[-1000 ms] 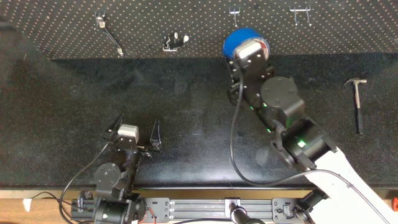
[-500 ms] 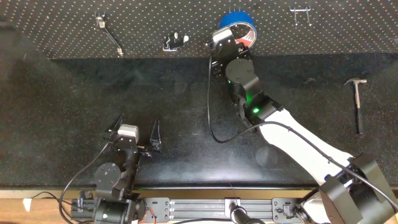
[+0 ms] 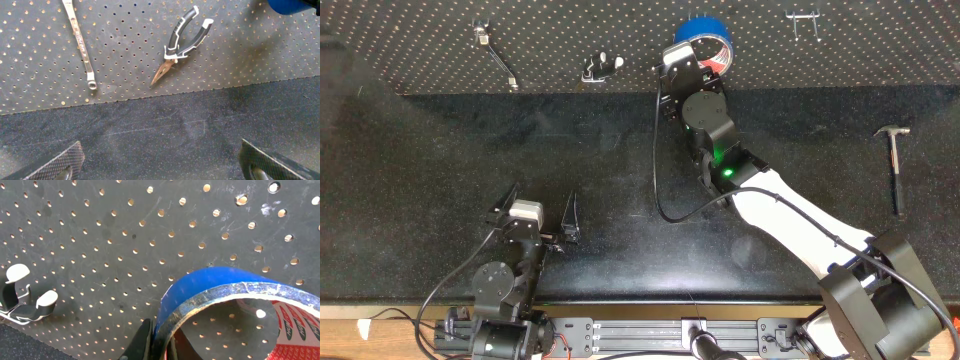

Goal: Place Tools Onto Pegboard

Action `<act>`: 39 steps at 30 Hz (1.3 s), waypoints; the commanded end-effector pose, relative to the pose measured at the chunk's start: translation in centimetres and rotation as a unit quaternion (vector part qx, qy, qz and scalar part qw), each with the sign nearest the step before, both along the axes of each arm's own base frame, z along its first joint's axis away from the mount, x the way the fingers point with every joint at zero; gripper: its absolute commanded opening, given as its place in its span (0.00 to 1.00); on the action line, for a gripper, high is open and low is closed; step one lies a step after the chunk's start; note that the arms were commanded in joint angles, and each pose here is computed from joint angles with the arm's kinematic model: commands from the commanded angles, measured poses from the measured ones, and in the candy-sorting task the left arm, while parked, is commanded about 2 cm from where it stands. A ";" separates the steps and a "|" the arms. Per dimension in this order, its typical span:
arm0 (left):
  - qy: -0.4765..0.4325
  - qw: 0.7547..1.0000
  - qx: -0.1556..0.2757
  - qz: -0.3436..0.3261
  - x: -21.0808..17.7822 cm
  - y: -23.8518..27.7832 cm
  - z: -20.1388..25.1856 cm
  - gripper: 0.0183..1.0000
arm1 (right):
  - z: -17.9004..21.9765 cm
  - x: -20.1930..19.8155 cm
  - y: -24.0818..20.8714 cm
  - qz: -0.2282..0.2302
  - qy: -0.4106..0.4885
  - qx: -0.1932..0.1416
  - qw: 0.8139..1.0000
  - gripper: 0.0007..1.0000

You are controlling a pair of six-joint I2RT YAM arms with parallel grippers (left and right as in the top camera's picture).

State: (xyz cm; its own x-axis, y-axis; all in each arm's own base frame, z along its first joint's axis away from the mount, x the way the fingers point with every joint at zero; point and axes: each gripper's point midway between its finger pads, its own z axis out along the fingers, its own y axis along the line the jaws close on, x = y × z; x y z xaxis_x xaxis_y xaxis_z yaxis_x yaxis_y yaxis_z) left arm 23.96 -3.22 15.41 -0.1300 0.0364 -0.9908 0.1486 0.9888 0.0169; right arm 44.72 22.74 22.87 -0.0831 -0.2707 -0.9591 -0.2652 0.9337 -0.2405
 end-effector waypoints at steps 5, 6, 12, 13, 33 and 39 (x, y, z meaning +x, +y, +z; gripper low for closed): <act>-0.002 1.000 0.006 0.001 0.0 0.0 0.0 1.00 | 0.4 0.2 -0.3 -0.006 -0.006 -0.005 1.000 0.31; -0.003 1.000 0.006 0.001 0.0 0.0 0.0 1.00 | 0.2 0.2 -0.2 -0.006 -0.003 -0.007 1.000 0.31; -0.002 1.000 0.006 0.001 0.0 0.0 0.0 1.00 | 1.4 -0.8 -0.5 0.004 0.004 -0.010 1.000 0.31; -0.003 1.000 0.006 0.001 0.0 0.0 0.0 1.00 | 1.7 -1.1 0.1 0.025 0.003 -0.005 1.000 0.31; -0.003 1.000 0.006 0.001 0.0 0.0 0.0 1.00 | -8.2 -22.8 -23.7 -0.235 0.510 0.026 0.827 0.98; -0.003 1.000 0.006 0.001 0.0 0.0 0.0 1.00 | -14.1 -22.2 -33.9 -0.239 0.591 0.022 0.771 0.98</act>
State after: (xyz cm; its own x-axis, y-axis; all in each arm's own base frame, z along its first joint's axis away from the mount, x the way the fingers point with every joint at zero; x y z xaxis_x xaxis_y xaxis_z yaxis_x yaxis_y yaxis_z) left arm 23.96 -3.23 15.42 -0.1296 0.0364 -0.9909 0.1493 0.9886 0.0168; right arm 22.08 -9.70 10.14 -0.9714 0.1701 -0.1660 0.1847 0.9797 -0.0774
